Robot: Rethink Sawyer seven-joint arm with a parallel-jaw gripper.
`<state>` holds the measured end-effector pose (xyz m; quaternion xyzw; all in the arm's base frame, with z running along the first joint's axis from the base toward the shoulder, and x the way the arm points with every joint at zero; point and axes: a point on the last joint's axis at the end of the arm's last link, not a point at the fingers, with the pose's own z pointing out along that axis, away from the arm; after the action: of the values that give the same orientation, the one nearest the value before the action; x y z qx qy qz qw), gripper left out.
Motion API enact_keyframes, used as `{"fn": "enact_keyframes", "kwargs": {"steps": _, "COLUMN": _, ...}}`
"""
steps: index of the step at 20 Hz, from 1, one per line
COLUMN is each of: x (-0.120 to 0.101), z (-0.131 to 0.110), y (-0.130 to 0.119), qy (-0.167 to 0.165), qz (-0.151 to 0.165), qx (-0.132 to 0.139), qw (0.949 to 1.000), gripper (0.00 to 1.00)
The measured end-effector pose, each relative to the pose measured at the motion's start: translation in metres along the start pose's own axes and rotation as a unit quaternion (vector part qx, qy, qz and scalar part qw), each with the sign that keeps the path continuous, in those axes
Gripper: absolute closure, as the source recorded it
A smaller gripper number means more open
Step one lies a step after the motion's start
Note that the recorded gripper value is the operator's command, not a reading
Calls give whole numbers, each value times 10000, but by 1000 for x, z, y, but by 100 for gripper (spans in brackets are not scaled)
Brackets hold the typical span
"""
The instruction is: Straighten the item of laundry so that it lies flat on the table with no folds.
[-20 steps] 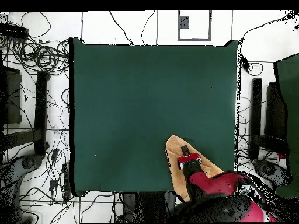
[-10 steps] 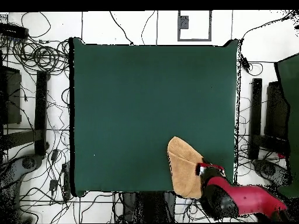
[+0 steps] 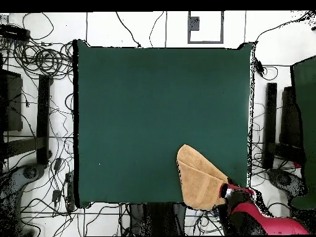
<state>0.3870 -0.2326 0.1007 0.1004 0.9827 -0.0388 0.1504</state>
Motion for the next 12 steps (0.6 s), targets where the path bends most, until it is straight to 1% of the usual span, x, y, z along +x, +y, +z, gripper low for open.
{"fn": "enact_keyframes", "kwargs": {"steps": 2, "x": -1, "z": -2, "y": 17, "qy": -20, "qz": -401, "qx": -3, "qw": 9992, "gripper": 100}}
{"fn": "enact_keyframes", "kwargs": {"steps": 4, "x": -2, "z": -2, "y": 30, "qy": -39, "qz": -690, "qx": -16, "qw": 9976, "gripper": 100}}
{"fn": "enact_keyframes", "kwargs": {"steps": 5, "x": 0, "z": -1, "y": 49, "qy": -48, "qz": -1095, "qx": -51, "qw": 9940, "gripper": 100}}
{"fn": "enact_keyframes", "kwargs": {"steps": 8, "x": 3, "z": 1, "y": 68, "qy": -51, "qz": -1454, "qx": -96, "qw": 9893, "gripper": 100}}
{"fn": "enact_keyframes", "kwargs": {"steps": 10, "x": 6, "z": 1, "y": 83, "qy": -64, "qz": -1715, "qx": -138, "qw": 9851, "gripper": 100}}
{"fn": "enact_keyframes", "kwargs": {"steps": 12, "x": 15, "z": 3, "y": 100, "qy": -18, "qz": -1983, "qx": -190, "qw": 9799, "gripper": 100}}
